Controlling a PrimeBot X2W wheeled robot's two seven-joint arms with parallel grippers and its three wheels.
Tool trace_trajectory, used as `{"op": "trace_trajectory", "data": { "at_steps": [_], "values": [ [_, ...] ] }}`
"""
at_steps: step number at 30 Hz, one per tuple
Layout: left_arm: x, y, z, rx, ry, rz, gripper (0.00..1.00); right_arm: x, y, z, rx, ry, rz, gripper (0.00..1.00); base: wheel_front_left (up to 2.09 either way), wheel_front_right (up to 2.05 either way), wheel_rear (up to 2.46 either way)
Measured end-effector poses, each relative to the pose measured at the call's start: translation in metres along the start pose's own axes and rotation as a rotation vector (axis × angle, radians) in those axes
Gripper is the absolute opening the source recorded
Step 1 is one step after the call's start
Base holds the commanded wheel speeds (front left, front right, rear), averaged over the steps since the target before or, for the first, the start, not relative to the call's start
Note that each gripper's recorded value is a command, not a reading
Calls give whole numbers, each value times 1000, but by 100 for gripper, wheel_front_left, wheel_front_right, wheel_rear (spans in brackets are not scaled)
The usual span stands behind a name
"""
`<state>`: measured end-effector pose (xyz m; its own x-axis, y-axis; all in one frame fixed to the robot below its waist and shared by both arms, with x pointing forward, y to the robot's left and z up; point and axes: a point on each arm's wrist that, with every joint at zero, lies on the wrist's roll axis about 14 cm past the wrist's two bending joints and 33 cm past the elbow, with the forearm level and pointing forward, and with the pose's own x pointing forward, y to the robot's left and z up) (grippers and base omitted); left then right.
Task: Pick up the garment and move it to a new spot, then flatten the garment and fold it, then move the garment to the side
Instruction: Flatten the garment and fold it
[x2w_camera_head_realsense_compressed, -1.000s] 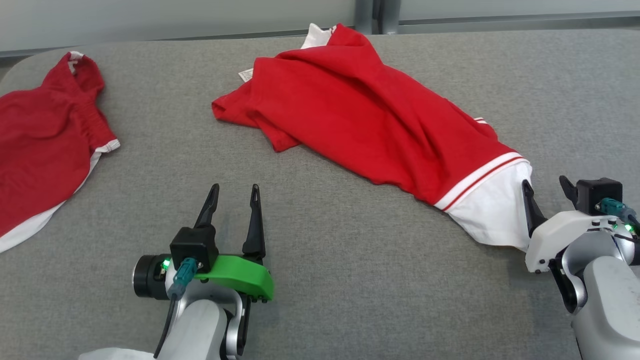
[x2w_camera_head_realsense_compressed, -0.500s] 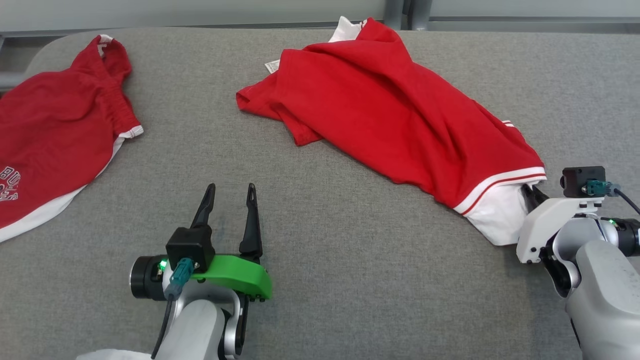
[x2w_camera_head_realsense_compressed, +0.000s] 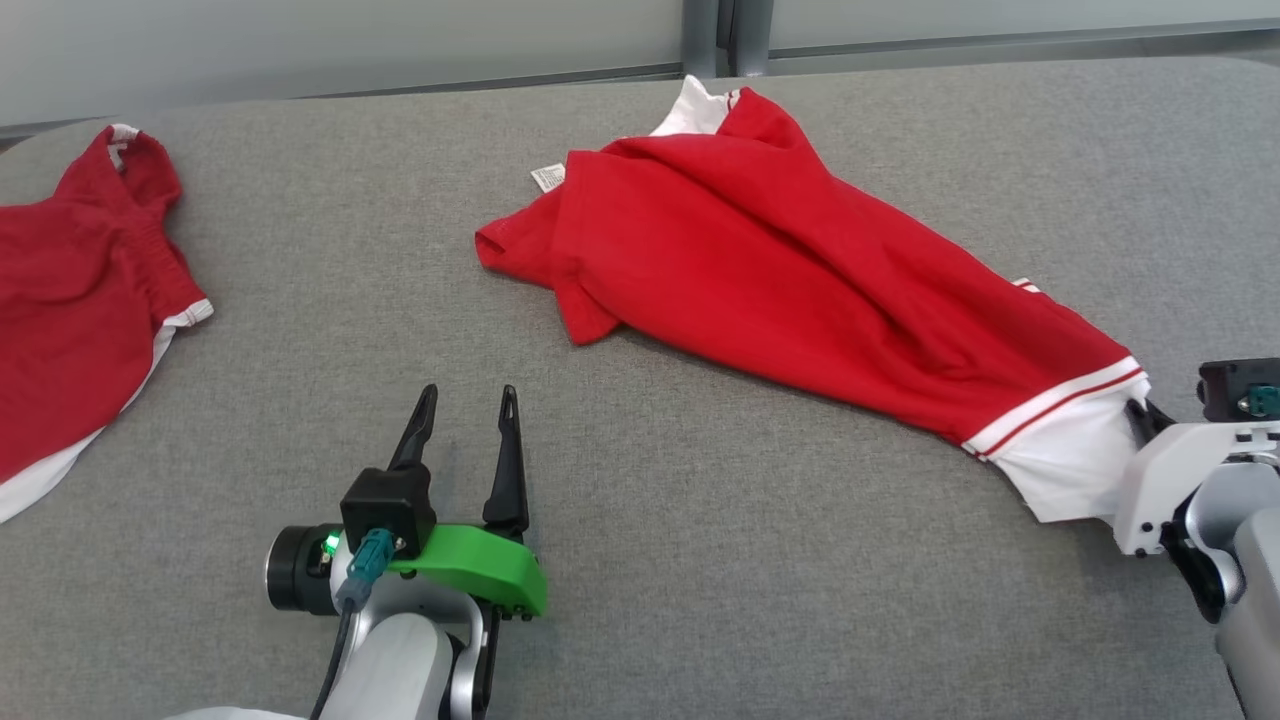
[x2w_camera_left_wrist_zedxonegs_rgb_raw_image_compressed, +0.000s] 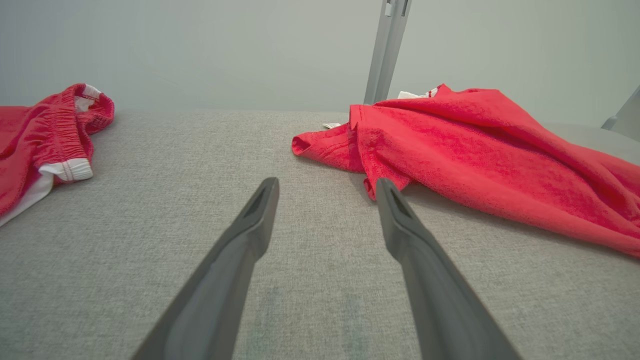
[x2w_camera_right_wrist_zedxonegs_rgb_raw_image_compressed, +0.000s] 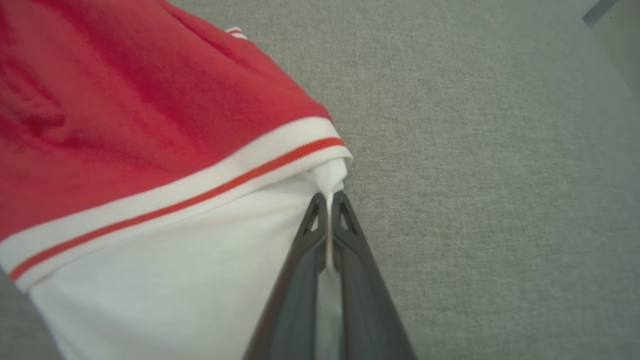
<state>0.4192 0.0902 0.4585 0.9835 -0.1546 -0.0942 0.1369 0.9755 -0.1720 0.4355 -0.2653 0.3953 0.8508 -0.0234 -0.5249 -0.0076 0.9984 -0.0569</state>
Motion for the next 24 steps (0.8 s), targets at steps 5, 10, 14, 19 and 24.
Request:
{"op": "trace_trajectory", "data": {
  "at_steps": [5, 10, 14, 19, 24],
  "values": [
    [-1, -13, -2, 0, 8, -42, 100, -17, -33, 0, -16, -10, -67, 0, 0, 0, 0],
    [-3, -26, -10, -2, 36, -89, 100, -26, -37, 2, 2, -42, -77, 100, 0, 0, 0],
    [-4, -37, -21, -9, 79, -130, 100, -33, -39, 7, 37, -97, -88, 100, 0, 0, 0],
    [8, -53, -26, 3, 125, -197, 100, -50, -56, 25, 63, -212, -138, 100, 0, 0, 0],
    [28, -62, -34, 7, 183, -232, 100, -67, -57, 43, 67, -317, -160, 100, 0, 0, 0]
  ]
}}
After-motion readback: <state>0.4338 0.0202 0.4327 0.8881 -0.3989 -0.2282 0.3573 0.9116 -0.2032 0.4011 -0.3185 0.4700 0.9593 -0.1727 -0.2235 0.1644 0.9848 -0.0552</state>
